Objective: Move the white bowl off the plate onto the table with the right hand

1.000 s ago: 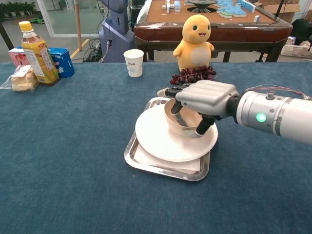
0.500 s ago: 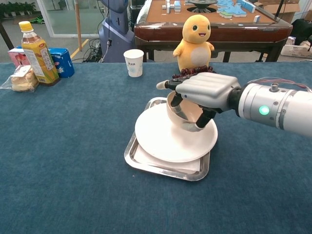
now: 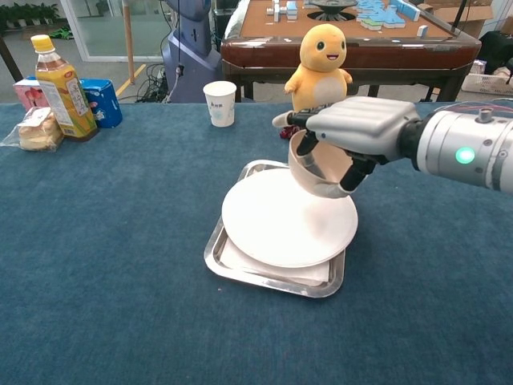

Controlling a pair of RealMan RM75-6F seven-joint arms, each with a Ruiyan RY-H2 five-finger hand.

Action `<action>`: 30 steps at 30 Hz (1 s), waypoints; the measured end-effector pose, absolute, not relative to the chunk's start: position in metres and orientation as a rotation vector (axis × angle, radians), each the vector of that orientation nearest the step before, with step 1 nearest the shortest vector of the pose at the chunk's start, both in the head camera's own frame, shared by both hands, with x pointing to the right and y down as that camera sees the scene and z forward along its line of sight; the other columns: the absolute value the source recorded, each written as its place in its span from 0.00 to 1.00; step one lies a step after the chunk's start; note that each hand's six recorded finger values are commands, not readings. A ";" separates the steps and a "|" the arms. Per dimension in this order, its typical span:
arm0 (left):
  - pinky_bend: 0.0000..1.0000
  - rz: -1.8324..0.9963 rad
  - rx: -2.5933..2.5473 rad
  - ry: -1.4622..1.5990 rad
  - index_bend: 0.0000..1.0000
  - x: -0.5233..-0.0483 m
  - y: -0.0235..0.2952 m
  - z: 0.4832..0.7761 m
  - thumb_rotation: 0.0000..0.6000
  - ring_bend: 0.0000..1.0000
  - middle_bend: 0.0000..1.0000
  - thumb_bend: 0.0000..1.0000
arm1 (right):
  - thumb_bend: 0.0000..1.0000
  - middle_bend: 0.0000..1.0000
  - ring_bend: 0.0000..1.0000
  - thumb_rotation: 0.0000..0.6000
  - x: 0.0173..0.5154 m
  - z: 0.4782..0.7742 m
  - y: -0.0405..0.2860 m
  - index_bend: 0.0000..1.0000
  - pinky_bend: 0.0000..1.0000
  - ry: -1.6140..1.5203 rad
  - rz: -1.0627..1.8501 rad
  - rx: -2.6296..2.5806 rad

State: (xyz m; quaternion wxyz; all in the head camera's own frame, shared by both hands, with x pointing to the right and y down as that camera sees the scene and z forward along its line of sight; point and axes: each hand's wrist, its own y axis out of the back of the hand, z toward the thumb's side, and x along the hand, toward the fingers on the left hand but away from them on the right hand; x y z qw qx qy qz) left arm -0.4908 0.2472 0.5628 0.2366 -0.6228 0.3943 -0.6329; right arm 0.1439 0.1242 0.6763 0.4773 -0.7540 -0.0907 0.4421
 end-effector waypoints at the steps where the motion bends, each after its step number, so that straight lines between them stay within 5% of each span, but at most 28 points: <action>1: 0.36 -1.735 -1.707 1.080 0.35 -0.491 0.247 0.563 1.00 0.10 0.18 0.25 | 0.47 0.02 0.00 1.00 0.147 0.675 0.124 0.68 0.05 -0.219 1.090 -1.838; 12: 0.36 -1.740 -1.703 1.067 0.35 -0.489 0.248 0.565 1.00 0.10 0.18 0.25 | 0.47 0.02 0.00 1.00 0.198 0.664 0.135 0.69 0.02 -0.148 1.251 -1.800; 30: 0.36 -1.746 -1.704 1.065 0.35 -0.489 0.248 0.566 1.00 0.10 0.18 0.25 | 0.46 0.02 0.00 1.00 0.224 0.698 0.161 0.67 0.01 -0.049 1.352 -1.811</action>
